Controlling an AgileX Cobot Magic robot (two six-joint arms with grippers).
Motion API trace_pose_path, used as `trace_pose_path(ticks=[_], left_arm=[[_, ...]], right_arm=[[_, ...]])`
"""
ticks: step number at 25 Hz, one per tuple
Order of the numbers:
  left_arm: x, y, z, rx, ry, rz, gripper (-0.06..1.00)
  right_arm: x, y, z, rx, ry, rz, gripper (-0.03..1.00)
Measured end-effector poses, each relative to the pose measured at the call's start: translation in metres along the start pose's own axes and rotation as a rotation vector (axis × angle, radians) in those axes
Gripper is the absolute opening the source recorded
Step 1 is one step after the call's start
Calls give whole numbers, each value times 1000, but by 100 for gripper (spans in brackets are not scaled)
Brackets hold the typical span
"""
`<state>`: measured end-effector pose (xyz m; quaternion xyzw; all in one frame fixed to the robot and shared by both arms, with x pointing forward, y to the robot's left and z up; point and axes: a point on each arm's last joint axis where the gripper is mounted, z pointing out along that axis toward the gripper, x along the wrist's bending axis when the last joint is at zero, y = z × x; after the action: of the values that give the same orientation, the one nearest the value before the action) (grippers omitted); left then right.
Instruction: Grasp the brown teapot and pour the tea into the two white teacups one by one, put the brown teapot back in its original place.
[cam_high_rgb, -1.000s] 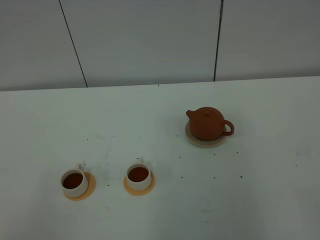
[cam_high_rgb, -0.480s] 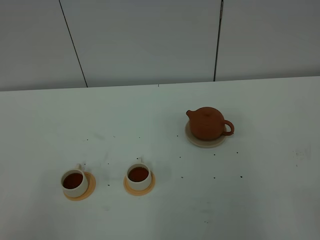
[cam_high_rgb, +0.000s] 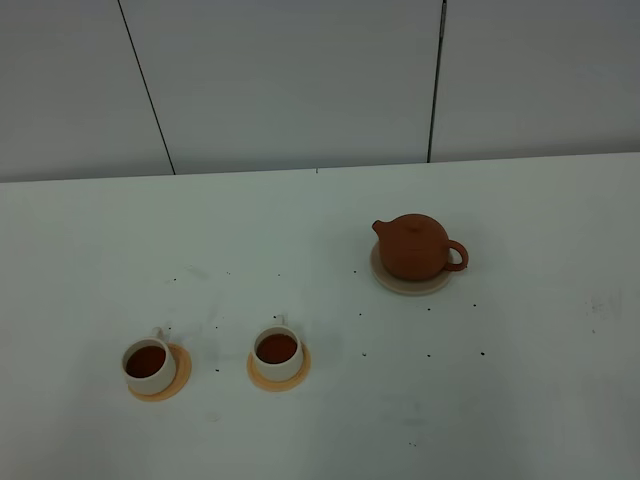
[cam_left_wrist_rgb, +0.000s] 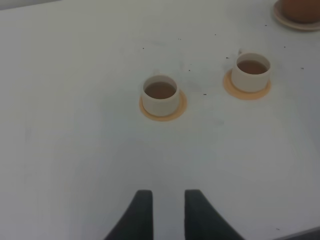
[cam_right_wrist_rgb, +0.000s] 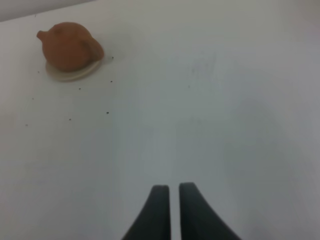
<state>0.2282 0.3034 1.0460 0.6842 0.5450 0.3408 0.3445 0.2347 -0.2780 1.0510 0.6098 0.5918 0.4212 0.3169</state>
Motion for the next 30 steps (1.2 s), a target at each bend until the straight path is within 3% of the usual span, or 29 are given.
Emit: trace_pose_path(ticks=[30], left_arm=[[0, 0, 0, 0, 1, 0, 23]], right_arm=[[0, 0, 0, 2, 0, 1, 7]])
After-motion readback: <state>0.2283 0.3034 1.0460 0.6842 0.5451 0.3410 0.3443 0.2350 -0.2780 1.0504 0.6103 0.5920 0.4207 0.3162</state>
